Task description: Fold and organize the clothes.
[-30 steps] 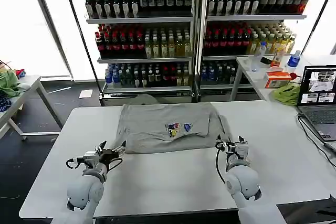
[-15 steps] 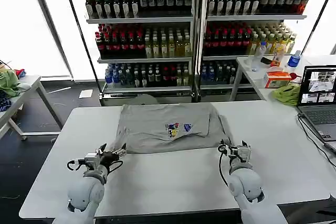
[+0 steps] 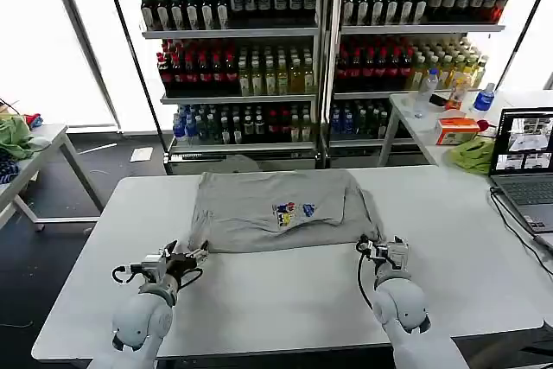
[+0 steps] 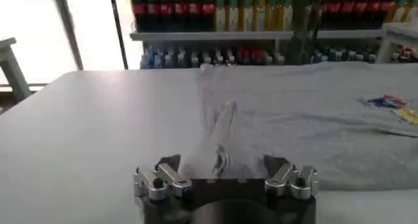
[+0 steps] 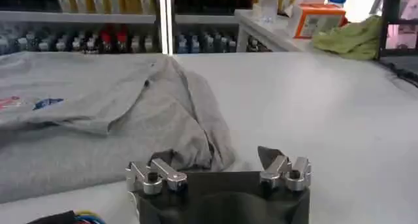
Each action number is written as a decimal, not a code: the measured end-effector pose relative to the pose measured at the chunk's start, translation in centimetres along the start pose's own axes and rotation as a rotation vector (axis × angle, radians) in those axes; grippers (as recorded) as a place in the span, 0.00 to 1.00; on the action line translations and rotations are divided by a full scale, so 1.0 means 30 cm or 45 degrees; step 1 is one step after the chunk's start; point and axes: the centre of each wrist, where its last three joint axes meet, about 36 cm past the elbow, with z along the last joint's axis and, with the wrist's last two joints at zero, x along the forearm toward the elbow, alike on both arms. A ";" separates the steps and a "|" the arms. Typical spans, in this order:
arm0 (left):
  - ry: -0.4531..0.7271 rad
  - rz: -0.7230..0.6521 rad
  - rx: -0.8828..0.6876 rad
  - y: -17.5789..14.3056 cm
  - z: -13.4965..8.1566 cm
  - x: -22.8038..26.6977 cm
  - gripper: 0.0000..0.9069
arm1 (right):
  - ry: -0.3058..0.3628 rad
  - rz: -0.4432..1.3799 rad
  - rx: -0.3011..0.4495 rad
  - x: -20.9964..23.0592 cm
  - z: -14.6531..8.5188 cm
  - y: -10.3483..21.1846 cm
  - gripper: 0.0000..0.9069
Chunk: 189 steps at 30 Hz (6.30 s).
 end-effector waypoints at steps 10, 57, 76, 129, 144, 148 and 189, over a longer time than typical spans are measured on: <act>0.024 0.013 -0.018 -0.008 0.001 0.002 0.01 | 0.003 -0.023 0.002 0.001 0.021 0.003 0.00; -0.059 0.019 -0.051 -0.019 0.051 0.349 0.01 | -0.065 -0.012 -0.046 0.469 0.100 -0.014 0.00; 0.007 0.033 -0.051 -0.051 0.151 0.563 0.01 | 0.007 0.064 -0.005 0.642 0.191 -0.039 0.27; -0.232 0.128 -0.109 0.048 -0.159 0.455 1.00 | -0.348 -0.044 -0.122 0.257 -0.304 -0.147 1.00; -0.191 0.324 -0.179 0.091 -0.360 0.140 1.00 | -0.312 -0.229 -0.047 -0.068 -0.573 -0.013 1.00; -0.166 0.350 -0.180 0.094 -0.405 0.045 1.00 | -0.268 -0.247 -0.025 -0.150 -0.591 0.019 1.00; 0.140 0.270 -0.092 0.141 -0.297 -0.357 1.00 | 0.078 -0.285 0.079 -0.534 -0.443 0.116 1.00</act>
